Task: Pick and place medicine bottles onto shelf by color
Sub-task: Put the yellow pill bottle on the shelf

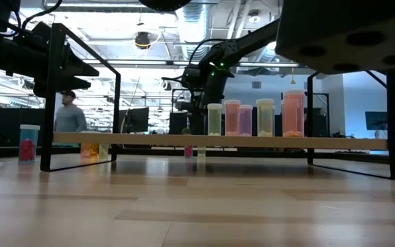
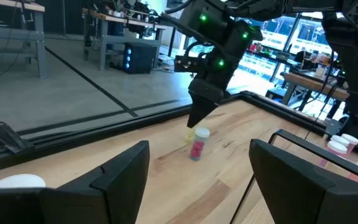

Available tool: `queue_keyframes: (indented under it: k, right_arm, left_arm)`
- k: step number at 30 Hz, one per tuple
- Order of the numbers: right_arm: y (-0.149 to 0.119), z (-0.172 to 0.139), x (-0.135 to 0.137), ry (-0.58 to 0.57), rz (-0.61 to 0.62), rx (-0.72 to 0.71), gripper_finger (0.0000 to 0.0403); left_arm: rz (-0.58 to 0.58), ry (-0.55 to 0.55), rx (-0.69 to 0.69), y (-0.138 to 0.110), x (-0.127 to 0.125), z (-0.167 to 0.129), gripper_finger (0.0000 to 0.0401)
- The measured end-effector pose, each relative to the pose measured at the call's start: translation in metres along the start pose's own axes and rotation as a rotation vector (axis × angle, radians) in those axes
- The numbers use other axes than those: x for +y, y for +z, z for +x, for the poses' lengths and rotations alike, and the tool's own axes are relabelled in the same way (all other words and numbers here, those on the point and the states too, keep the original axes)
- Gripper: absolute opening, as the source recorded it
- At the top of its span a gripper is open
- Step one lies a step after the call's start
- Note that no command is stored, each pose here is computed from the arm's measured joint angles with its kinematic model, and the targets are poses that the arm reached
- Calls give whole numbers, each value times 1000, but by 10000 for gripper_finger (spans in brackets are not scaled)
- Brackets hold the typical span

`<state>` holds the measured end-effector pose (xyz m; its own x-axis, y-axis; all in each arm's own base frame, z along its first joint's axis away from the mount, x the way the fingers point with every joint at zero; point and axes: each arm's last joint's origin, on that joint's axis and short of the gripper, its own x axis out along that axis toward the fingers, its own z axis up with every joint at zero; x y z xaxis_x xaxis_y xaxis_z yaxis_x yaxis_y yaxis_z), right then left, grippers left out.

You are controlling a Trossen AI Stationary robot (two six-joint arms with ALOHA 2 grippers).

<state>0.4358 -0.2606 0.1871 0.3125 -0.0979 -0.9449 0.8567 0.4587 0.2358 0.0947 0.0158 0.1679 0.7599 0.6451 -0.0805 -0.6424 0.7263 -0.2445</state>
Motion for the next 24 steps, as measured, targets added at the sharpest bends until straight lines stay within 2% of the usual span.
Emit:
queue_keyframes:
  k: [10,24]
  right_arm:
    - [-4,0,3,-10,-19,18,223]
    - [-5,0,4,-35,-12,8,153]
  left_arm:
    - [0,1,0,0,0,0,265]
    - [0,0,0,0,0,0,265]
